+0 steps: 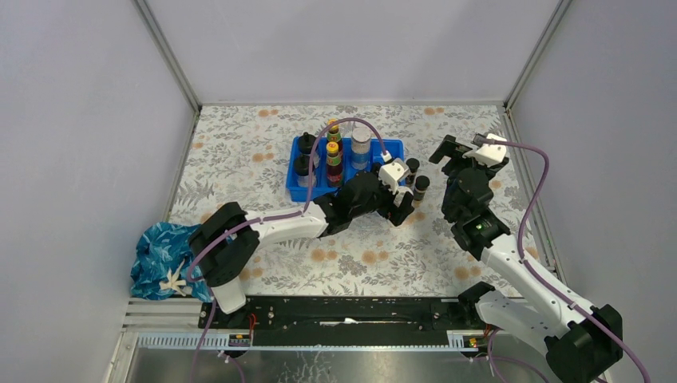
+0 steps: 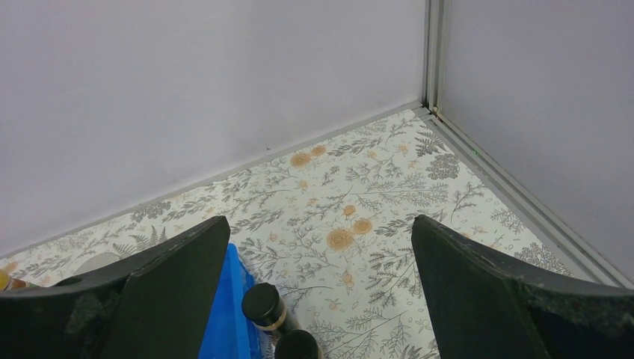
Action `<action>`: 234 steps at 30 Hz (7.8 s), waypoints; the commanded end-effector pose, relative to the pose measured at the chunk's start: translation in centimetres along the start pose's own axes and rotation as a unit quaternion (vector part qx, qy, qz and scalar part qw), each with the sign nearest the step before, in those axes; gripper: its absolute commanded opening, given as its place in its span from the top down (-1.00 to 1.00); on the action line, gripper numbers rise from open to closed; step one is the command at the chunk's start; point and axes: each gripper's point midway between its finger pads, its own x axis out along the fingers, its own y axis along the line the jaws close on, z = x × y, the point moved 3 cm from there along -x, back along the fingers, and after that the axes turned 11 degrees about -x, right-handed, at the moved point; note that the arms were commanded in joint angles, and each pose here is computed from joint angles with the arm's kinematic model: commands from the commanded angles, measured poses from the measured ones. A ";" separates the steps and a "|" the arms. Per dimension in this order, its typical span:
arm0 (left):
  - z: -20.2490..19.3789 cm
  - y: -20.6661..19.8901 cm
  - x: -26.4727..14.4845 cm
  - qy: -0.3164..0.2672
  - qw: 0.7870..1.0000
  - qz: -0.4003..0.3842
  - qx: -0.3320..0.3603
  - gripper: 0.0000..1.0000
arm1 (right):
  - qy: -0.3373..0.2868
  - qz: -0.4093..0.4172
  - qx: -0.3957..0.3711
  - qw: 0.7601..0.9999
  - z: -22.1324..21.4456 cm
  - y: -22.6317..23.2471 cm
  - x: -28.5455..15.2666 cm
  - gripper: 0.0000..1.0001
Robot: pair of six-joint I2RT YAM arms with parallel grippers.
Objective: Organize the condiment bottles
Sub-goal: Pick up the bottle from the center of the board, then place the bottle in the storage box.
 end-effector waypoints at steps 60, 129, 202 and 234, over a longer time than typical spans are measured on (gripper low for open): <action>5.4 -0.3 -1.5 -0.109 0.994 0.028 0.004 1.00 | -0.014 -0.010 0.024 1.000 0.2 -0.7 -0.1 -0.99; 10.5 13.1 -3.4 -0.223 0.953 0.205 -0.018 1.00 | -0.006 -0.005 0.012 1.000 -1.3 0.2 0.6 -0.99; 6.4 16.2 -1.1 -0.156 0.959 0.228 -0.065 0.23 | 0.000 -0.006 0.006 1.000 -1.9 0.2 0.6 -0.99; 8.9 14.2 -2.0 -0.185 0.961 0.193 -0.071 -0.75 | 0.002 -0.003 0.004 1.000 -1.8 0.4 0.6 -0.99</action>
